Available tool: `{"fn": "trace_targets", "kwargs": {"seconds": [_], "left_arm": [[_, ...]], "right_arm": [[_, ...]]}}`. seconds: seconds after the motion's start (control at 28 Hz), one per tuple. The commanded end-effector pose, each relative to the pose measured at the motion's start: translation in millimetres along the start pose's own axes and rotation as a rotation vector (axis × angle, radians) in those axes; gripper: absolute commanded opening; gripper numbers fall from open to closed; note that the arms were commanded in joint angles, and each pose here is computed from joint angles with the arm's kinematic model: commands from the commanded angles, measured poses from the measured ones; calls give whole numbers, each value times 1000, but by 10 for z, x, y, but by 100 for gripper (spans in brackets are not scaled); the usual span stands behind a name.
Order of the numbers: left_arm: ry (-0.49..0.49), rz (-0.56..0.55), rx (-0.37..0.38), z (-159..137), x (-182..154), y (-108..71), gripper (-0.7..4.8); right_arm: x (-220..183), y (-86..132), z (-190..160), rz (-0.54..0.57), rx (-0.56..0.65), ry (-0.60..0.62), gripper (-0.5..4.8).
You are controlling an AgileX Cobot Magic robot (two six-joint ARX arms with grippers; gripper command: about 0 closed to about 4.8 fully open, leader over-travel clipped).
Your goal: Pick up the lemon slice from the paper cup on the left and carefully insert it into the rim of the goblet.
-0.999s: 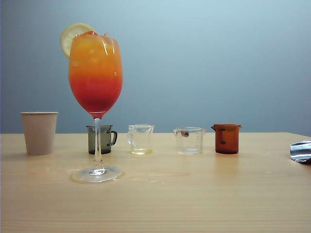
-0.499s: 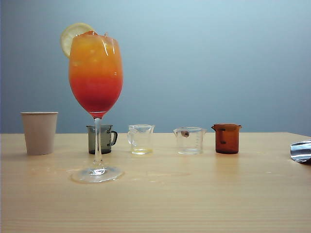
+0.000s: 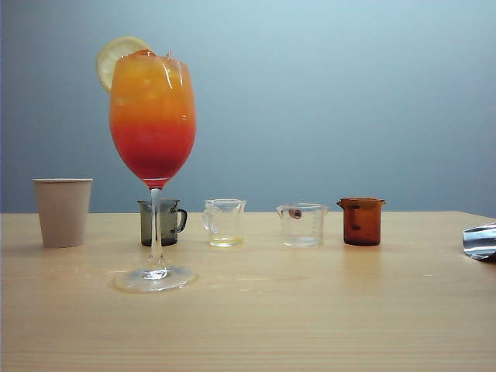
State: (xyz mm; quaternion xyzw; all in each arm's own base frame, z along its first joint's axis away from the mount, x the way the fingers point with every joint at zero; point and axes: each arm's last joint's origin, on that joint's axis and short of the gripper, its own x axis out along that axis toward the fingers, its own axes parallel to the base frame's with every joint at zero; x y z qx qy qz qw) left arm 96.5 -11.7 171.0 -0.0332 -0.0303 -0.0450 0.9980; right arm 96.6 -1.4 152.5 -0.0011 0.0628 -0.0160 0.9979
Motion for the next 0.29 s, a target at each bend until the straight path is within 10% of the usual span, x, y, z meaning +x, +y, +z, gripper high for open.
{"fn": "trace_targets", "kwargs": {"seconds": [0.04, 0.29], "left_arm": [[-10, -2, 0, 18, -1, -2, -4], [-9, -2, 0, 18, -1, -2, -5]], "right_arm": [[4, 0, 3, 2, 1, -12, -1], [4, 1, -13, 2, 0, 5, -1]]}}
